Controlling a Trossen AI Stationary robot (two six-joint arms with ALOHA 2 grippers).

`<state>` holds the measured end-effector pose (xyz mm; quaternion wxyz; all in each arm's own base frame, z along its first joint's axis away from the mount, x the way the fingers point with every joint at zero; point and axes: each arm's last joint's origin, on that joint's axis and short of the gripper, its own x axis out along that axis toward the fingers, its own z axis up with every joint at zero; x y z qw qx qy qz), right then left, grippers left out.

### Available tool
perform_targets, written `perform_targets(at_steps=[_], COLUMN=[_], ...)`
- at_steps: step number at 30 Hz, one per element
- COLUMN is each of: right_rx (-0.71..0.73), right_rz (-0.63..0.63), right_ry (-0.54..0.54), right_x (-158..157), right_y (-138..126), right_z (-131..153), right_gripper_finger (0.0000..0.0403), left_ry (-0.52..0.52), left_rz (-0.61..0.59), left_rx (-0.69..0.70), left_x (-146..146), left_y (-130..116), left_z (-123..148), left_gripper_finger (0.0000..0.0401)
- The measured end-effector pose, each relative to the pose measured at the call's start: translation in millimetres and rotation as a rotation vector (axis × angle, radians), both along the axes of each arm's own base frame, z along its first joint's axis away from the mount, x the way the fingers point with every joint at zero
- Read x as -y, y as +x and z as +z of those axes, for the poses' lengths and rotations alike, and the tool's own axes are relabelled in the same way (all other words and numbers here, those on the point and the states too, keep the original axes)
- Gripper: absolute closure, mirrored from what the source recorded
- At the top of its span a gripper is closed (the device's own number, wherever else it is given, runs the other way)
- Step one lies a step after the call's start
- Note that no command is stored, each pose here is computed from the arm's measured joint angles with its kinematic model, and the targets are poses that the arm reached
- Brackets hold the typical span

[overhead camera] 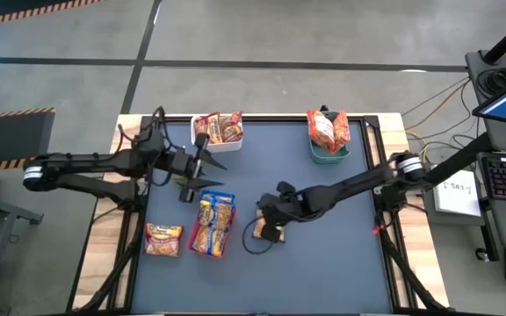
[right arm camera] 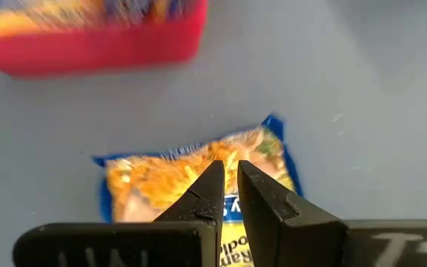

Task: Sort Maruchan noodles
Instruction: Put the blue noodle pack into the red bin

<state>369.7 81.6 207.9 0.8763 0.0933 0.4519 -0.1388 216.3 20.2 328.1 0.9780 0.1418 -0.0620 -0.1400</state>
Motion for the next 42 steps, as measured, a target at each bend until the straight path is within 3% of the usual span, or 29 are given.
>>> perform_targets(at_steps=[8,22,26,32,42], right_rx=[0.184,0.542,0.542,0.547,0.312], right_rz=[-0.007,-0.017,-0.039,-0.045,-0.038], right_ry=[-0.077,0.009,0.001,0.001,-0.083], right_x=[-21.8,-13.9,-8.6,-8.0,7.2], right_y=[-23.4,-31.0,-27.7,-23.7,-43.3], right_z=[16.3,-83.7,-110.5,-121.5,-95.6], right_gripper_finger=[0.0371,0.0371,0.0371,0.0371,0.0371], left_ry=[0.056,0.086,0.086,0.086,0.062], left_rz=[0.048,0.052,0.052,0.053,0.051], left_rx=[0.003,0.007,-0.003,0.001,-0.018], left_x=[-2.9,-4.2,-4.5,-4.9,-5.1], left_y=[11.7,17.8,19.0,21.3,23.4], left_z=[2.0,4.6,2.8,1.8,-0.5], left_gripper_finger=[0.0235,0.0235,0.0235,0.0235,0.0235])
